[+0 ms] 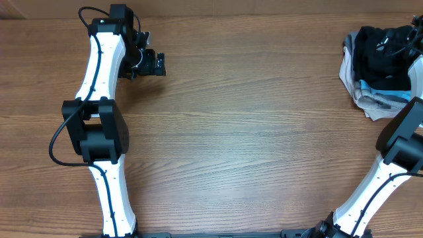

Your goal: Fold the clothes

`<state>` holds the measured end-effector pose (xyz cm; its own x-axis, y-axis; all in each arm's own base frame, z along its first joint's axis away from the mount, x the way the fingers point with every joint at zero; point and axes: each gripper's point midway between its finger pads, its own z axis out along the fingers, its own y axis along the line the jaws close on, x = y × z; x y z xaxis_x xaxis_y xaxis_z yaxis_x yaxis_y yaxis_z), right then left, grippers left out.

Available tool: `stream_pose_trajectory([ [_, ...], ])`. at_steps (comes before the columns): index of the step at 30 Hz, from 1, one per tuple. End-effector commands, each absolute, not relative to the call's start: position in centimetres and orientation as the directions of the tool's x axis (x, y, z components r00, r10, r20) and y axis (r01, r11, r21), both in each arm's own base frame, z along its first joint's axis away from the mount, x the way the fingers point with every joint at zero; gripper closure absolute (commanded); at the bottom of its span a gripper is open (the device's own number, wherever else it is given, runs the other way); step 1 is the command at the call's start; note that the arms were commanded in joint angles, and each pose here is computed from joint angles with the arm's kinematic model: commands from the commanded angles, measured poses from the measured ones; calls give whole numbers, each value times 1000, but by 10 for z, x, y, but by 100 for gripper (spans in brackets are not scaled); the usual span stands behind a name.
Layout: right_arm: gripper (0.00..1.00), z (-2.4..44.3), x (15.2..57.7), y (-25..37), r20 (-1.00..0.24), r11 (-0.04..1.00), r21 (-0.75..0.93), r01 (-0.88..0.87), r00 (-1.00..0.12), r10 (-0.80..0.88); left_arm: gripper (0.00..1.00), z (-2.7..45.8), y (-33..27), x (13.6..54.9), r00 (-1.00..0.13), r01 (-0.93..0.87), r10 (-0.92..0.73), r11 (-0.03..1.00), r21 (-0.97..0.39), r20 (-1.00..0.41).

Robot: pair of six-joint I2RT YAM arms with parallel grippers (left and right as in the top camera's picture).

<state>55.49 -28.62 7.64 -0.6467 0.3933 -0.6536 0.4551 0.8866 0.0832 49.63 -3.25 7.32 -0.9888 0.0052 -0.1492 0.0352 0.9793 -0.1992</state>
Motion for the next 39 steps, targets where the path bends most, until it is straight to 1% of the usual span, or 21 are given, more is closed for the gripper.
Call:
stream_pose_trajectory([
  [1,0,-100,473,-245,-234,864,74,498,-834,500,0,72,-42,496,-988,62,33,979,-196,-149],
  [4,0,-67,484,-249,-258,864,83,497,-827,500,0,72,-46,496,-988,68,37,976,-208,-150],
  [6,0,-24,498,-255,-312,866,94,490,-812,493,0,72,-48,496,-988,73,41,975,-211,-150],
  [10,0,79,522,-267,-467,876,102,472,-754,461,0,72,-50,496,-988,76,44,975,-211,-150],
  [11,0,131,530,-271,-548,880,102,463,-713,438,0,72,-50,496,-988,76,45,975,-211,-151],
  [12,0,162,532,-272,-593,883,101,458,-685,423,0,73,-50,496,-987,77,45,975,-211,-153],
  [14,0,209,534,-268,-655,891,105,441,-644,396,0,73,-50,498,-986,78,45,975,-210,-159],
  [19,0,294,524,-244,-744,910,105,400,-576,339,0,72,-48,498,-986,76,45,977,-198,-159],
  [24,0,376,497,-198,-816,936,96,338,-512,269,0,72,-48,498,-986,76,44,977,-198,-159],
  [29,0,432,464,-150,-857,954,107,280,-461,231,0,72,-48,498,-986,77,45,977,-198,-159],
  [33,0,458,435,-107,-849,948,203,244,-438,294,0,72,-48,498,-986,77,45,977,-198,-159],
  [36,0,462,420,-73,-821,944,273,183,-468,328,0,72,-48,498,-986,77,45,977,-198,-160],
  [39,0,455,410,-36,-758,923,372,98,-542,363,0,72,-48,498,-986,77,45,977,-198,-159],
])
